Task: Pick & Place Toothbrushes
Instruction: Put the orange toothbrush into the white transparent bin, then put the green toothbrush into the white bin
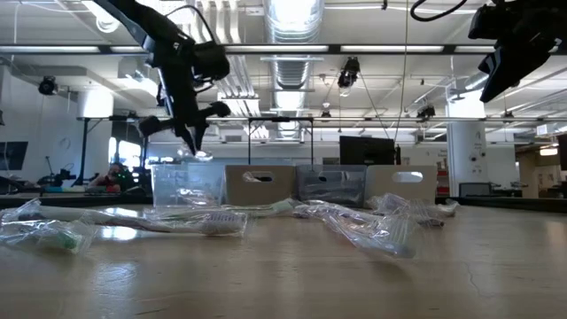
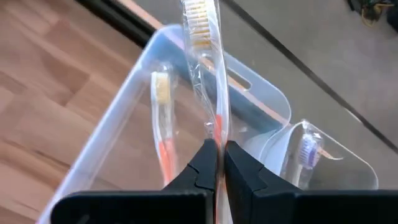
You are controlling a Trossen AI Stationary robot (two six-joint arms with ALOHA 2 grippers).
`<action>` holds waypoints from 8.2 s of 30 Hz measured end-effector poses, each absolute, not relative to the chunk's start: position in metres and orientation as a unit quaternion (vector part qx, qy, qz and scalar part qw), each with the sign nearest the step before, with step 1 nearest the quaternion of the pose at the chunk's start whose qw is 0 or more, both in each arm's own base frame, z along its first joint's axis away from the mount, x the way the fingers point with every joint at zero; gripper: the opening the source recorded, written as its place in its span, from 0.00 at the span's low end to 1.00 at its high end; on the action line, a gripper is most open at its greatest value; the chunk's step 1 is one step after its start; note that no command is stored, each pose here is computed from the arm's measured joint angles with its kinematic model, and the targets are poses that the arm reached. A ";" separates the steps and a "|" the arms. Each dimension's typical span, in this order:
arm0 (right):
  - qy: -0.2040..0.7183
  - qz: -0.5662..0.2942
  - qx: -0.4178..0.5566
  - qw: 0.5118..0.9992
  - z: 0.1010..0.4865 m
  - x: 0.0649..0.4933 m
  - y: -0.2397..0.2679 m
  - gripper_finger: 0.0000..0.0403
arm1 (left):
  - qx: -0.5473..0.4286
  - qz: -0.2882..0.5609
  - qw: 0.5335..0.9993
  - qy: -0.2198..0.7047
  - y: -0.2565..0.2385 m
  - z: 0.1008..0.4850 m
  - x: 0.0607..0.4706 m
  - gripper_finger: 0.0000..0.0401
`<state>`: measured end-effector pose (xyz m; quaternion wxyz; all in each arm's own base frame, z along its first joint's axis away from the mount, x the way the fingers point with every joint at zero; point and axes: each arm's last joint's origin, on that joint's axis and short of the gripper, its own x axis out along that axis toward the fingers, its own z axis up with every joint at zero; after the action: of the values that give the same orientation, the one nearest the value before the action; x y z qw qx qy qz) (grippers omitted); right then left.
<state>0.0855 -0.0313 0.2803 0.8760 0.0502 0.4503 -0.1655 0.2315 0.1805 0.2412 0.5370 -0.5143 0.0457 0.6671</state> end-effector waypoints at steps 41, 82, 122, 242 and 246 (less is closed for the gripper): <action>0.450 -0.166 0.050 0.876 0.280 0.085 -0.031 0.02 | -0.567 0.641 0.503 0.118 0.214 0.188 0.237 0.27; 0.450 -0.165 0.050 0.876 0.280 0.085 -0.031 0.02 | -0.201 0.100 0.974 -0.026 0.042 0.407 0.223 0.24; 0.450 -0.166 0.050 0.876 0.280 0.086 -0.031 0.02 | -0.031 0.006 0.990 0.136 -0.036 0.391 0.179 0.13; -0.153 -0.160 0.207 0.953 0.360 0.203 -0.072 0.02 | -0.134 0.015 0.984 0.116 -0.038 0.394 0.186 0.14; -0.131 -0.166 0.211 0.954 0.350 0.214 -0.076 0.02 | -0.134 0.015 0.984 0.116 -0.038 0.394 0.186 0.14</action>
<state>0.2136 -0.0756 0.3504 0.9545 0.2106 -0.1310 -0.1657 0.1862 -0.0379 0.3935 0.9841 -0.1339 0.1158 0.0146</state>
